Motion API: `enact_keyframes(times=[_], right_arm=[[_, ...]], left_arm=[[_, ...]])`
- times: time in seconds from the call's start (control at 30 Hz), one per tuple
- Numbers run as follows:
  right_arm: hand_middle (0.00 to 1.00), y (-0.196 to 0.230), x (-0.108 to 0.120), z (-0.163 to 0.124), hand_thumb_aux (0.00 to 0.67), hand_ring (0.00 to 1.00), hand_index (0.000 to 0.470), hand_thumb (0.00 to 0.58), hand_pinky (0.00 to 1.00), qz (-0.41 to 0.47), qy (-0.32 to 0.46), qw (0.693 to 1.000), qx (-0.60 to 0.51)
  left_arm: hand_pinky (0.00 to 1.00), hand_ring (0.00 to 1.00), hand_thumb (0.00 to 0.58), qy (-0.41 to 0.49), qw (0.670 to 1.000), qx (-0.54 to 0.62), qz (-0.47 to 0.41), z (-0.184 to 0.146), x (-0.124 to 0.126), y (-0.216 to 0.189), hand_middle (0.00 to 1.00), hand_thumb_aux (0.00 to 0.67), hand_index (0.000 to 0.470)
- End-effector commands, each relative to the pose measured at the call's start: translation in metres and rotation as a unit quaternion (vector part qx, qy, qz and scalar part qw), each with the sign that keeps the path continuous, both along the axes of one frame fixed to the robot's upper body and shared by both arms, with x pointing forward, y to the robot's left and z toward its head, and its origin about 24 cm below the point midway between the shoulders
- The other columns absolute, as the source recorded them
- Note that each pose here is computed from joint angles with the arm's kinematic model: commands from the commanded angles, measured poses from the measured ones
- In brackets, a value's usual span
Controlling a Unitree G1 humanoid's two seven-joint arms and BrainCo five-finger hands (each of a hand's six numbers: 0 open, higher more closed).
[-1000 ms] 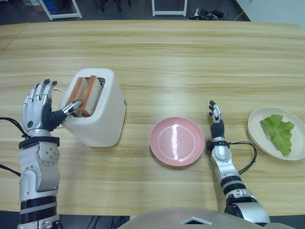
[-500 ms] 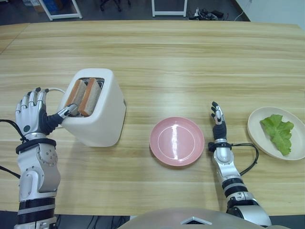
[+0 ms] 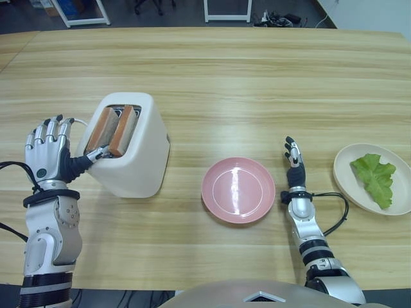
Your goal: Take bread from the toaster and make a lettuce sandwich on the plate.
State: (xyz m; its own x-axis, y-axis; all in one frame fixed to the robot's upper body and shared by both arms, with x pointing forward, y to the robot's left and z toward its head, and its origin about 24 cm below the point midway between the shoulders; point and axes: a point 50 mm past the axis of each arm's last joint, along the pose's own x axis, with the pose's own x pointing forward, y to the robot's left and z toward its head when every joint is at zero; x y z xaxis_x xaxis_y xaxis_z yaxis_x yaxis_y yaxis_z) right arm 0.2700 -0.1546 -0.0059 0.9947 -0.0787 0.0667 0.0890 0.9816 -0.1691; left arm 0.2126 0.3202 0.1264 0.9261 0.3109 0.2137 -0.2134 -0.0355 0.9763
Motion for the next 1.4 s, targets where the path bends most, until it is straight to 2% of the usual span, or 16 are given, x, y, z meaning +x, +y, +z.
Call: enact_keyframes(times=[0.03, 0.07, 0.1, 0.13, 0.17, 0.27, 0.33, 0.4, 0.53, 0.57, 0.63, 0.67, 0.73, 0.87, 1.03, 1.4], right_arm=[[0.0, -0.003, -0.002, -0.003, 0.0, 0.0, 0.0, 0.0, 0.0, -0.005, 0.011, 1.0, -0.001], [0.0, -0.003, -0.002, -0.003, 0.0, 0.0, 0.0, 0.0, 0.0, -0.005, 0.011, 1.0, -0.001], [0.0, -0.003, -0.002, -0.003, 0.0, 0.0, 0.0, 0.0, 0.0, -0.005, 0.011, 1.0, -0.001], [0.0, -0.003, -0.002, -0.004, 0.0, 0.0, 0.0, 0.0, 0.0, -0.005, 0.012, 1.0, 0.0], [0.0, -0.003, -0.002, -0.004, 0.0, 0.0, 0.0, 0.0, 0.0, -0.005, 0.012, 1.0, 0.0], [0.0, -0.003, -0.002, -0.005, 0.0, 0.0, 0.0, 0.0, 0.0, -0.006, 0.015, 1.0, 0.001], [0.0, -0.004, -0.002, -0.006, 0.0, 0.0, 0.0, 0.0, 0.0, -0.008, 0.017, 1.0, 0.001], [0.0, -0.004, -0.002, -0.006, 0.0, 0.0, 0.0, 0.0, 0.0, -0.01, 0.018, 1.0, 0.002], [0.0, -0.004, -0.002, -0.007, 0.0, 0.0, 0.0, 0.0, 0.0, -0.011, 0.022, 1.0, 0.003], [0.0, -0.004, -0.002, -0.008, 0.0, 0.0, 0.0, 0.0, 0.0, -0.012, 0.022, 1.0, 0.004], [0.0, -0.004, -0.002, -0.008, 0.0, 0.0, 0.0, 0.0, 0.0, -0.013, 0.023, 1.0, 0.004], [0.0, -0.003, -0.002, -0.008, 0.0, 0.0, 0.0, 0.0, 0.0, -0.013, 0.023, 1.0, 0.005], [0.0, -0.003, -0.002, -0.008, 0.0, 0.0, 0.0, 0.0, 0.0, -0.014, 0.023, 1.0, 0.006], [0.0, -0.004, -0.002, -0.009, 0.0, 0.0, 0.0, 0.0, 0.0, -0.016, 0.024, 1.0, 0.006], [0.0, -0.004, -0.001, -0.009, 0.0, 0.0, 0.0, 0.0, 0.0, -0.019, 0.026, 0.999, 0.008], [0.0, -0.004, 0.0, -0.011, 0.0, 0.0, 0.0, 0.0, 0.0, -0.019, 0.03, 0.999, 0.009]], left_arm=[[0.0, 0.0, 0.337, 0.037, 0.999, -0.008, -0.013, -0.012, -0.001, -0.002, 0.0, 0.236, 0.166], [0.0, 0.0, 0.449, 0.037, 0.999, -0.01, -0.014, -0.012, -0.001, -0.002, 0.0, 0.352, 0.247], [0.0, 0.0, 0.506, 0.035, 0.999, -0.013, -0.015, -0.012, -0.001, -0.002, 0.0, 0.431, 0.302], [0.0, 0.0, 0.577, 0.033, 0.999, -0.016, -0.016, -0.012, -0.001, -0.002, 0.0, 0.625, 0.439], [0.0, 0.0, 0.58, 0.028, 0.999, -0.022, -0.018, -0.012, -0.001, -0.002, 0.0, 0.67, 0.47], [0.0, 0.0, 0.58, 0.001, 0.998, -0.044, -0.036, -0.008, 0.001, -0.005, 0.0, 0.67, 0.47], [0.4, 0.4, 0.58, -0.021, 0.996, -0.063, -0.061, -0.004, 0.002, -0.011, 0.4, 0.67, 0.47], [0.62, 0.62, 0.58, -0.045, 0.993, -0.07, -0.087, 0.001, 0.004, -0.017, 0.62, 0.67, 0.47], [0.65, 0.65, 0.58, -0.107, 0.986, -0.053, -0.115, 0.015, 0.004, -0.023, 0.65, 0.67, 0.47], [0.69, 0.69, 0.58, -0.113, 0.985, -0.051, -0.117, 0.016, 0.004, -0.023, 0.69, 0.67, 0.47], [0.7, 0.7, 0.58, -0.114, 0.985, -0.049, -0.117, 0.015, 0.005, -0.022, 0.7, 0.67, 0.47], [0.82, 0.82, 0.58, -0.109, 0.986, -0.053, -0.115, 0.013, 0.005, -0.021, 0.82, 0.67, 0.47], [1.0, 1.0, 0.58, -0.102, 0.987, -0.063, -0.11, 0.01, 0.006, -0.019, 1.0, 0.67, 0.47], [1.0, 1.0, 0.58, -0.123, 0.984, -0.082, -0.096, 0.01, 0.009, -0.015, 1.0, 0.67, 0.47], [1.0, 1.0, 0.58, -0.222, 0.968, -0.076, -0.093, 0.031, 0.008, -0.013, 1.0, 0.67, 0.47], [1.0, 1.0, 0.58, -0.444, 0.875, -0.084, -0.171, 0.074, -0.005, -0.041, 1.0, 0.67, 0.47]])
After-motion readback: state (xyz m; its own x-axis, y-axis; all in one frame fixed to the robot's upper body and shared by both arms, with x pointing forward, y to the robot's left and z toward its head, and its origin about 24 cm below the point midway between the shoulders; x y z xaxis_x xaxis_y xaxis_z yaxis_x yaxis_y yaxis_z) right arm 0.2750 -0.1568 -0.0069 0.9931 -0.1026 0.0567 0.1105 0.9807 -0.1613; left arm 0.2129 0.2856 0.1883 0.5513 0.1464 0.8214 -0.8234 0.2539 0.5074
